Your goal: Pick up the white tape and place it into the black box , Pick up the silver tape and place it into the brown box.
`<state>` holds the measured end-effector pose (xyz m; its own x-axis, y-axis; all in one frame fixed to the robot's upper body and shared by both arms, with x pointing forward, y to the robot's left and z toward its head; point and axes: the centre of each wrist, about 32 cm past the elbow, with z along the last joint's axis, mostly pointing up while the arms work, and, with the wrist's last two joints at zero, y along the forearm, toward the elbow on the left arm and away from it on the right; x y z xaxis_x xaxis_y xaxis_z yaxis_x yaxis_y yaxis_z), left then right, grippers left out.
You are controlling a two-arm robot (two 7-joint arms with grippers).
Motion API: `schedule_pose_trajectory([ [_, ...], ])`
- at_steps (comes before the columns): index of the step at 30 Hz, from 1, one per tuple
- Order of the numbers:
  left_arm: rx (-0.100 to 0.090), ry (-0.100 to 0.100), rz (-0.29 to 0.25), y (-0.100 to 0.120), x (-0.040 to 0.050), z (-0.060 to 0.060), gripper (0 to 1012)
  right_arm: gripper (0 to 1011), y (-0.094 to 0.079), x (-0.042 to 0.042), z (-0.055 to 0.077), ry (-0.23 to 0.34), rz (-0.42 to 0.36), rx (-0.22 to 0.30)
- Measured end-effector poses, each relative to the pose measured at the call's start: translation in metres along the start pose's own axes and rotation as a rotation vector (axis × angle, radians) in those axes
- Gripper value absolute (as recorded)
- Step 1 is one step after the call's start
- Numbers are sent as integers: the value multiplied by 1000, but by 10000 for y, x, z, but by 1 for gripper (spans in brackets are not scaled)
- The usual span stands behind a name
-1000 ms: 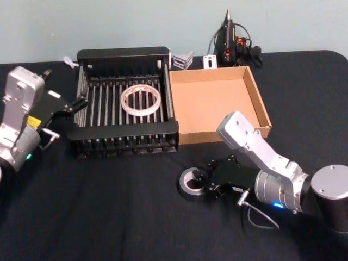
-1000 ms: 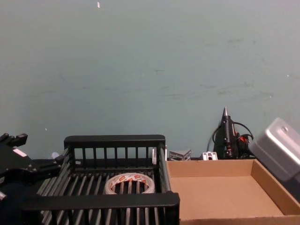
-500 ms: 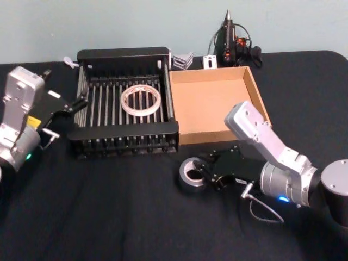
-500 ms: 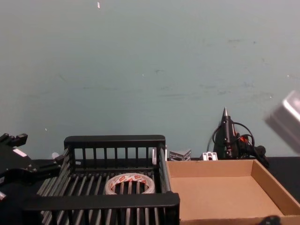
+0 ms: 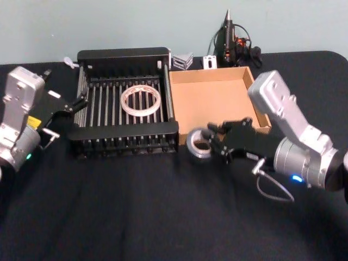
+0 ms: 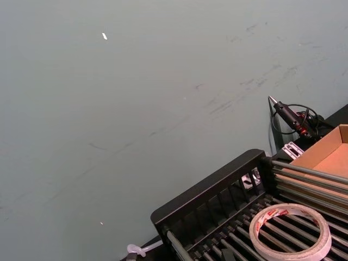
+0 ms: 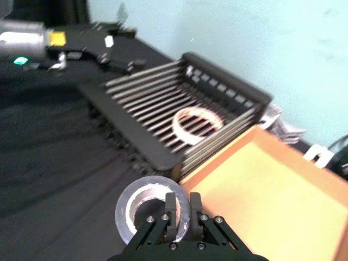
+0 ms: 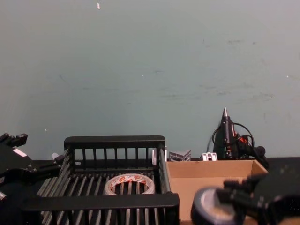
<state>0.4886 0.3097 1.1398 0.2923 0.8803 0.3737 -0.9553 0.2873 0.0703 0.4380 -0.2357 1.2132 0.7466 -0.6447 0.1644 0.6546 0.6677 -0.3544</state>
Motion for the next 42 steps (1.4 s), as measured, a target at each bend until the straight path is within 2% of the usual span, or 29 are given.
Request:
schedule_pose_trajectory([
  [10,0,0,0,0,0,0,1001,152,85,237,111,14,-122,43],
  [14,0,0,0,0,0,0,1001,152,186,347,137,30,-177,34],
  [15,0,0,0,0,0,0,1001,152,186,347,137,30,-177,34],
  [21,0,0,0,0,0,0,1001,152,368,467,157,51,-247,14],
  [27,0,0,0,0,0,0,1001,152,638,585,141,85,-312,-27],
  [29,0,0,0,0,0,0,1001,152,669,597,135,90,-318,-33],
  [33,0,0,0,0,0,0,1001,152,887,689,84,123,-360,-81],
  [42,0,0,0,0,0,0,1001,152,1098,789,-35,157,-402,-149],
])
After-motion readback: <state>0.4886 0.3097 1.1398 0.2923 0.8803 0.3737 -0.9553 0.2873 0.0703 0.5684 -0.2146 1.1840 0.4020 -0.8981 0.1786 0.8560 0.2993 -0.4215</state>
